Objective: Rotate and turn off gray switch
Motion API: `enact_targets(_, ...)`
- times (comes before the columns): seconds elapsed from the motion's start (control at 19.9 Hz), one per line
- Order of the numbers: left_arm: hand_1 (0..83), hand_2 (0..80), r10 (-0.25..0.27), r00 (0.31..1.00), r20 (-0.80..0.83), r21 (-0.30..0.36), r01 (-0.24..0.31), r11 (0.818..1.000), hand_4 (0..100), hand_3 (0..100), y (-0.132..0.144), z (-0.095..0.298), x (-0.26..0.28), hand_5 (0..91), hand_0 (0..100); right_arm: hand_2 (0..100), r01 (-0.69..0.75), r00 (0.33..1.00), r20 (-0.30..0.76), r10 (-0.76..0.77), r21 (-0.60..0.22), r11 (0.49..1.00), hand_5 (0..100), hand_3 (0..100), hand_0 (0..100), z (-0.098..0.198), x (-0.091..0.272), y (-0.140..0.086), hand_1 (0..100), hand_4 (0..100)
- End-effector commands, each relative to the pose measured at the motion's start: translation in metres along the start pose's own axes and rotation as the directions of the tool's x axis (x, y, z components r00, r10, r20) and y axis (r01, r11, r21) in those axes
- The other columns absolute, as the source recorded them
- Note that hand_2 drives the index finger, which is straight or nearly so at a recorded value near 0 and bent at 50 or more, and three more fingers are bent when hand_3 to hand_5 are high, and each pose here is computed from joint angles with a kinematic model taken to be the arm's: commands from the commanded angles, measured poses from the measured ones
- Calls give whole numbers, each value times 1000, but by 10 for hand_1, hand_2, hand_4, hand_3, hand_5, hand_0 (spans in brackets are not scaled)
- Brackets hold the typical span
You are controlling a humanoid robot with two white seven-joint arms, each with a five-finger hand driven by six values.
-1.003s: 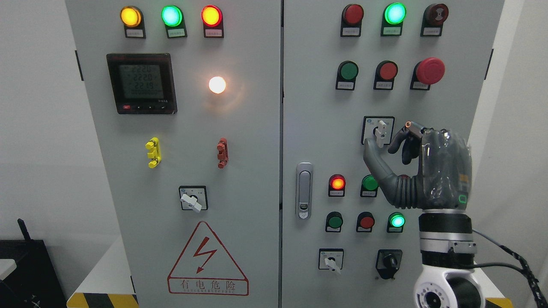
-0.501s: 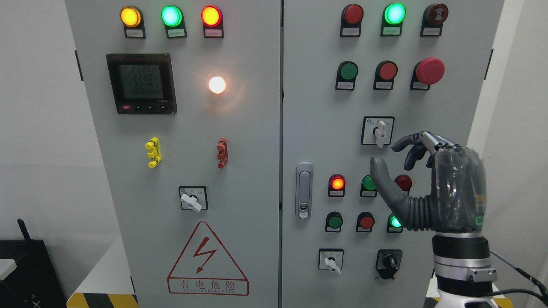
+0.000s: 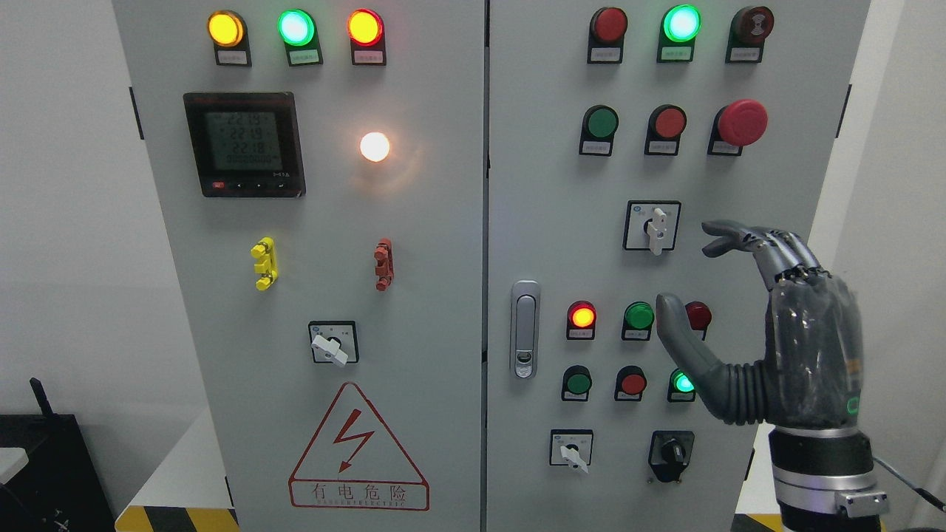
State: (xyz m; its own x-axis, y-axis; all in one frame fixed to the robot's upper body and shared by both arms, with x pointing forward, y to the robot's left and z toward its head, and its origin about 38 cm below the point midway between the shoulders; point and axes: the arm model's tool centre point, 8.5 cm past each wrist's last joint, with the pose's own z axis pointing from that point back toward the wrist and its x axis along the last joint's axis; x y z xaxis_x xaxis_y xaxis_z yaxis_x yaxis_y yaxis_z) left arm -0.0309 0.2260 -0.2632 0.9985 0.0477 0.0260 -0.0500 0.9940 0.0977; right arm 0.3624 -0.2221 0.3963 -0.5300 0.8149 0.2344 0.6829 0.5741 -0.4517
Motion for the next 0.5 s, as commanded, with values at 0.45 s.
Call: enact_targets(0.45, 389, 0, -3, 1000, -13, 2, 3, 1000, 0, 0, 0, 1, -5, 0, 120, 149, -13, 1000, -26, 13, -2, 1000, 0, 174, 284, 10, -7, -5, 345, 48)
